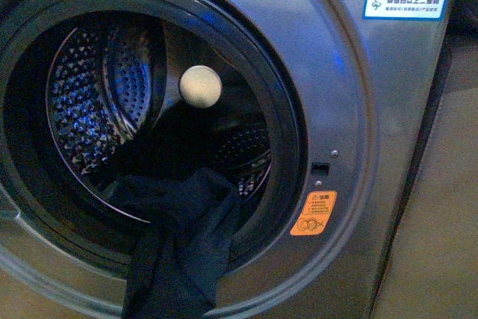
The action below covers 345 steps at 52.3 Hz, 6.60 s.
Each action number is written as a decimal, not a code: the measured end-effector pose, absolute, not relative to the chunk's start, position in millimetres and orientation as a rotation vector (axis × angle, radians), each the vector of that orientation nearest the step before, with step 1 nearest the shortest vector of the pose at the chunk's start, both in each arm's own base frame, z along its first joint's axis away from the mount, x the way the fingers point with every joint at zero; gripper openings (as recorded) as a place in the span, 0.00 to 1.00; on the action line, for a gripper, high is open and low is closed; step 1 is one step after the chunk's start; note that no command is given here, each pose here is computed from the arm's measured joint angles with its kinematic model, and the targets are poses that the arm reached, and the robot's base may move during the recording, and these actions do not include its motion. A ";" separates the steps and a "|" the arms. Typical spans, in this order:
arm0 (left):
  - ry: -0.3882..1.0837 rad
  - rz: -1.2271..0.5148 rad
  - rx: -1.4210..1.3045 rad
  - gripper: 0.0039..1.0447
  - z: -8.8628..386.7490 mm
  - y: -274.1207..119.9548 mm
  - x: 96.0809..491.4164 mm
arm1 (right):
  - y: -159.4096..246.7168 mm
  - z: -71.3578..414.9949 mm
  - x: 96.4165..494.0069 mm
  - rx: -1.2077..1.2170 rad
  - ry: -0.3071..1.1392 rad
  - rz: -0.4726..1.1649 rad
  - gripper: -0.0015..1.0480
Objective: Collect clothes from washing machine
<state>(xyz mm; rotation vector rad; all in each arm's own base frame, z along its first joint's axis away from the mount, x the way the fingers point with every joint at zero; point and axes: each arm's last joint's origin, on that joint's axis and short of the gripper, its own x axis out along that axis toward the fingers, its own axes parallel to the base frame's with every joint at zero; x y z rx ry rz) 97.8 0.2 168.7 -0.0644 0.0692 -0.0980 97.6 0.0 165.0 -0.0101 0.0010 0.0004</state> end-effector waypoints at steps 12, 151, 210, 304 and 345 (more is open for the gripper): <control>0.150 -0.271 -0.212 0.94 213.8 -10.6 172.6 | 0.1 165.0 97.6 -0.010 0.001 0.003 0.93; 0.745 -0.190 0.180 0.48 94.1 -120.3 430.3 | 0.1 165.0 97.6 -0.010 0.001 0.001 0.93; 0.217 -0.590 0.027 0.04 287.2 -75.4 265.1 | 0.1 165.0 97.6 -0.010 0.001 0.001 0.93; -0.349 -0.889 -0.065 0.04 582.7 -213.1 208.3 | 6.5 235.9 97.8 0.240 -0.246 0.528 0.93; -0.349 -0.889 -0.065 0.04 582.7 -213.1 208.4 | 73.1 264.4 189.7 0.140 -0.247 0.634 0.93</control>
